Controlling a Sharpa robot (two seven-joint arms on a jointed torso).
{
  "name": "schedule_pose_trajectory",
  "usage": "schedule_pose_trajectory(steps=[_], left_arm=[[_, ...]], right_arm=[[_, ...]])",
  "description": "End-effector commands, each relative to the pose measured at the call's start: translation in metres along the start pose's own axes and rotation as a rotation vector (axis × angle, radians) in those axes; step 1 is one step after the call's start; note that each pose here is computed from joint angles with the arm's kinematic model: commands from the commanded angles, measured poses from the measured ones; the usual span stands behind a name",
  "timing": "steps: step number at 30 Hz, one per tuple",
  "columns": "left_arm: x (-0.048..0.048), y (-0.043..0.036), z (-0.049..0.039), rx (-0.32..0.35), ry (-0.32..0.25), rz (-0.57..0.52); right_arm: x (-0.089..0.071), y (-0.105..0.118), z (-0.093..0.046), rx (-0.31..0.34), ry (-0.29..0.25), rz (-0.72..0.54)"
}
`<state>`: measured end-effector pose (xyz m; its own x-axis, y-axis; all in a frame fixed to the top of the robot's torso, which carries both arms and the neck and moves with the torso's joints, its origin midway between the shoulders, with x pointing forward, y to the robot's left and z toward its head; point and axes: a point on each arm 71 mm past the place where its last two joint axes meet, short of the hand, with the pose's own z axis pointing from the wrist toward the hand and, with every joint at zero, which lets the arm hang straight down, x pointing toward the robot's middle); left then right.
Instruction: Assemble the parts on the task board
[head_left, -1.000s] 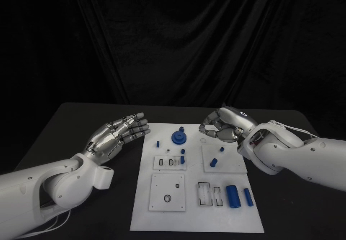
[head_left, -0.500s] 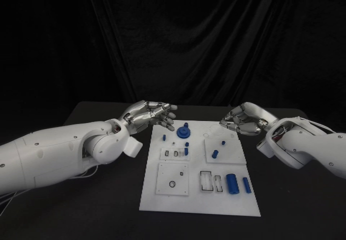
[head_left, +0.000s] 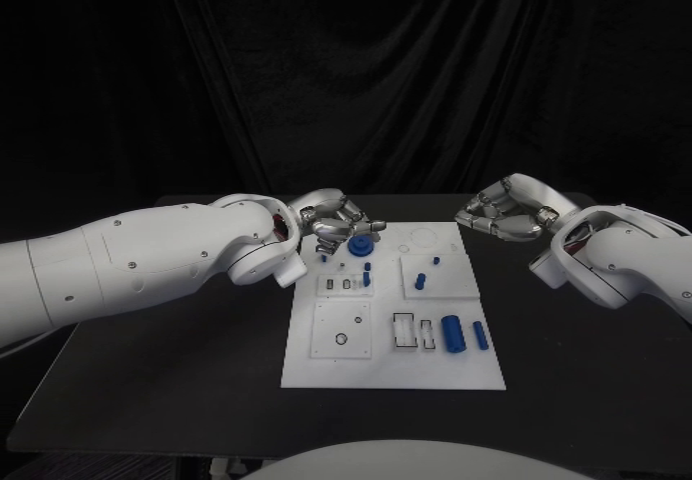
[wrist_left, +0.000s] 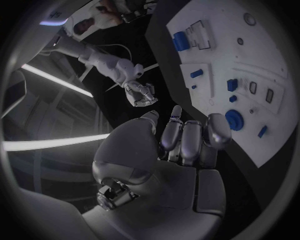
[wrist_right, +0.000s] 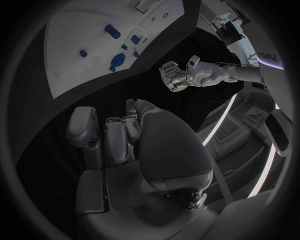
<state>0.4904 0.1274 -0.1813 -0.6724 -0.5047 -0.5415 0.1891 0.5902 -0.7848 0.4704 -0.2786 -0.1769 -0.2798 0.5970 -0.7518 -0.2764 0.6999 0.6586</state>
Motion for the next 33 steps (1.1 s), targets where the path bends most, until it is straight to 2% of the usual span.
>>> schedule_pose_trajectory(steps=[1, 5, 11, 15, 21, 33], left_arm=[[-0.0048, -0.0039, 0.0078, -0.118, -0.033, 0.352], [-0.0020, -0.0101, 0.0171, -0.197, -0.010, 0.472], [0.0048, -0.0099, 0.0243, -0.375, 0.054, 0.586], [0.0057, -0.0094, 0.0287, -0.439, 0.078, 0.626], [0.0045, -0.0084, 0.0374, -0.504, 0.100, 0.663], [0.0049, -0.0088, 0.0469, -0.535, 0.115, 0.681]], right_arm=[[0.001, -0.002, 0.000, 0.029, -0.007, 0.013], [0.002, -0.001, 0.002, 0.034, -0.005, 0.013], [0.005, -0.001, 0.006, 0.043, 0.008, 0.013], [0.006, -0.003, 0.008, 0.053, 0.018, 0.012], [0.009, -0.004, 0.009, 0.064, 0.029, 0.012], [0.011, -0.004, 0.011, 0.073, 0.041, 0.013]])
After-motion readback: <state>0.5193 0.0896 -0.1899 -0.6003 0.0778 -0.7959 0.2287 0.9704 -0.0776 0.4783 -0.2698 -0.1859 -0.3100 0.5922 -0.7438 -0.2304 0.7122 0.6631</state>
